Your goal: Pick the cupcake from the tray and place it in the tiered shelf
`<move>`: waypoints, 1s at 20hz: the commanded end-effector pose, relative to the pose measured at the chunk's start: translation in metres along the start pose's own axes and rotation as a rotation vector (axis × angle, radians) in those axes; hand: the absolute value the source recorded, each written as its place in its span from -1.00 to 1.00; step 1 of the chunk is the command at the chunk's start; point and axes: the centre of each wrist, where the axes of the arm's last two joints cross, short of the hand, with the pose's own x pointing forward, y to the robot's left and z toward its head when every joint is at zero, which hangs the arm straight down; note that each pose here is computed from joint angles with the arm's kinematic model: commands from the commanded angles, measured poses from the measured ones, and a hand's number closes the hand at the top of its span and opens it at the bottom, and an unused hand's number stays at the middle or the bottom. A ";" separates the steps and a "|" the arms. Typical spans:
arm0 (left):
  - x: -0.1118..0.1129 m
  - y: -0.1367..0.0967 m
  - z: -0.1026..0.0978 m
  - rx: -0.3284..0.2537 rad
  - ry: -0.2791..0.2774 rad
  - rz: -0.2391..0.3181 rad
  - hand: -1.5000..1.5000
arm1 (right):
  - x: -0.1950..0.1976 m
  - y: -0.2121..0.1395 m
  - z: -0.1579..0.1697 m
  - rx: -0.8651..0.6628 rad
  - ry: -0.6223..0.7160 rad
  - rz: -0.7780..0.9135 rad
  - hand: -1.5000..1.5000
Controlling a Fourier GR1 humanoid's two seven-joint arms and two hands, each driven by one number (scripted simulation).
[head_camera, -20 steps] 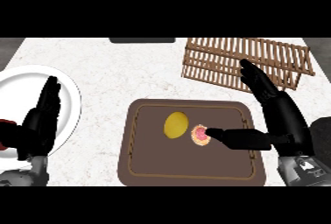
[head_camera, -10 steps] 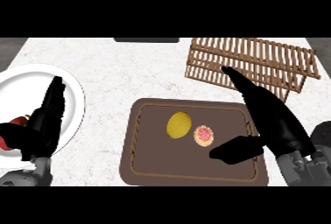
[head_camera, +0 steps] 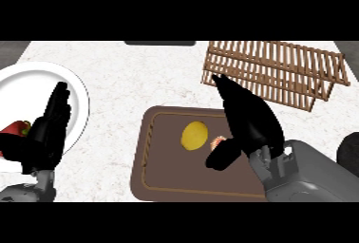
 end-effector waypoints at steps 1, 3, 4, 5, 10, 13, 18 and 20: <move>0.007 0.000 0.005 0.002 0.001 -0.001 0.00 | 0.007 0.014 -0.009 0.017 0.245 0.155 -1.00; -0.006 -0.010 0.004 -0.006 0.012 -0.009 0.00 | 0.016 0.029 -0.011 0.036 0.275 0.201 -1.00; 0.004 0.008 -0.006 0.019 0.001 -0.007 0.00 | 0.007 0.029 -0.015 0.056 0.305 0.240 -1.00; 0.001 0.000 0.002 0.028 -0.004 -0.004 0.00 | -0.004 0.042 -0.012 0.081 0.327 0.255 -1.00; -0.008 -0.005 0.009 0.019 0.001 -0.004 0.00 | 0.010 0.021 -0.027 0.046 0.347 0.206 -1.00; 0.009 0.004 0.003 0.025 0.011 0.001 0.00 | 0.006 0.051 -0.017 0.062 0.339 0.207 -1.00; 0.006 0.003 0.006 0.021 -0.007 -0.003 0.00 | 0.004 0.053 -0.016 0.072 0.342 0.218 -1.00; -0.001 0.002 -0.003 0.029 -0.011 -0.018 0.00 | -0.001 0.060 -0.026 0.073 0.348 0.201 -1.00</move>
